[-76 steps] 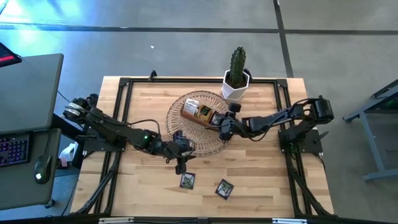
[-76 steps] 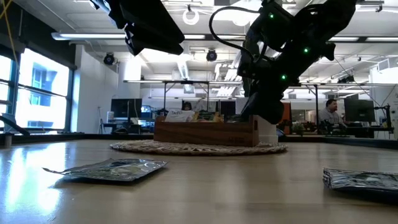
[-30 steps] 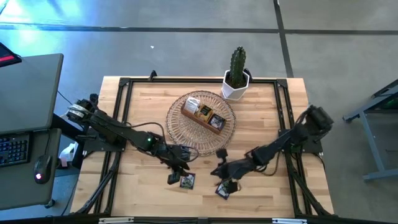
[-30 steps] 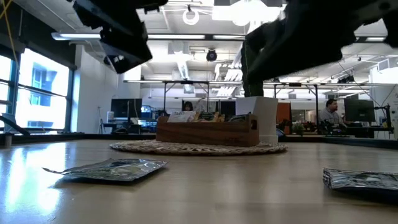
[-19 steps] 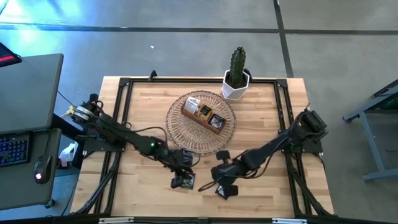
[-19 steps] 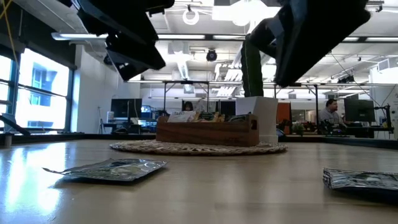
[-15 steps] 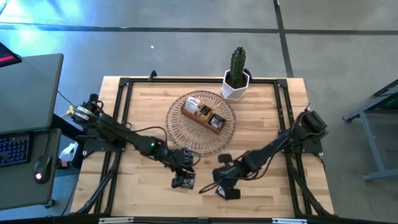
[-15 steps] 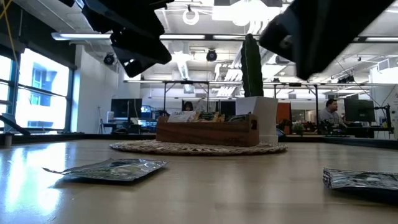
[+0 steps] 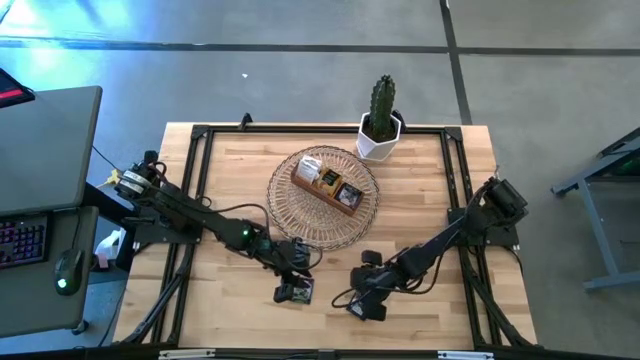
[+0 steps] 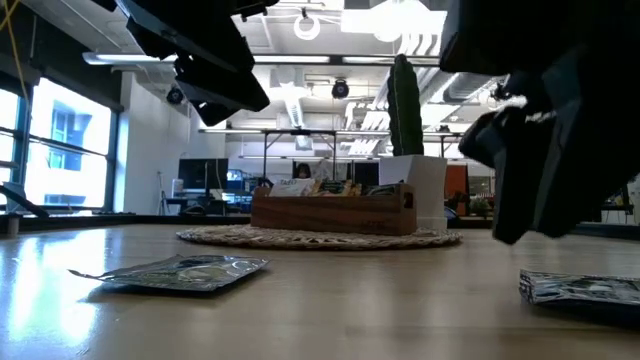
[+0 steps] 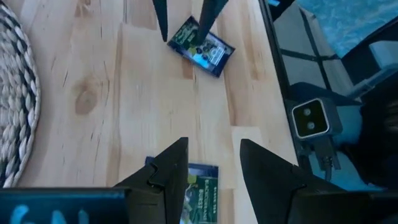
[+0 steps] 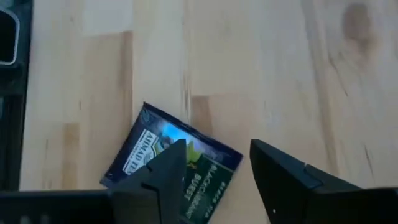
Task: Pick & Place Tea
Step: Put the purple tea pack into the right section of the wooden organizer
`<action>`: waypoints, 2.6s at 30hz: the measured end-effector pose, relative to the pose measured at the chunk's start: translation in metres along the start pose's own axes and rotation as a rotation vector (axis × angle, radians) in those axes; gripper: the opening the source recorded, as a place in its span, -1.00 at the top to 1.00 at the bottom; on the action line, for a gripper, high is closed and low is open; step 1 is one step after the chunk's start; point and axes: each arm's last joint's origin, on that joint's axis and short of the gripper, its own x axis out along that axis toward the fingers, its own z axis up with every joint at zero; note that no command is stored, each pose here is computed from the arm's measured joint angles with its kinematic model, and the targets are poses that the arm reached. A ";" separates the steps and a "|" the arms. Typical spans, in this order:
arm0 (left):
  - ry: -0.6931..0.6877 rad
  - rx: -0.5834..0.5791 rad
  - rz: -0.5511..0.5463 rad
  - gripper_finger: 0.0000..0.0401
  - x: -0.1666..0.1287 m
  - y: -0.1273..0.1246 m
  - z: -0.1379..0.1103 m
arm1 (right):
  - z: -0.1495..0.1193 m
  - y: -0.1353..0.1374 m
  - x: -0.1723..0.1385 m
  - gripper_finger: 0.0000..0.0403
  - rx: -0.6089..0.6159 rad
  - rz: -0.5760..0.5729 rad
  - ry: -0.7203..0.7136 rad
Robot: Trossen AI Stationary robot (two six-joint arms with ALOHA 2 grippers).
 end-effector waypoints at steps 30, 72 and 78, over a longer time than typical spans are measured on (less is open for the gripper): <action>0.001 -0.006 0.064 0.28 0.000 0.003 -0.002 | -0.047 -0.037 0.020 0.86 -0.448 -0.172 -0.132; -0.019 -0.005 0.100 0.28 0.000 0.004 -0.001 | -0.040 -0.046 0.021 0.12 -0.310 -0.098 -0.099; -0.019 -0.005 0.100 0.28 0.000 0.004 -0.001 | -0.036 -0.053 0.022 0.56 -0.302 -0.052 -0.067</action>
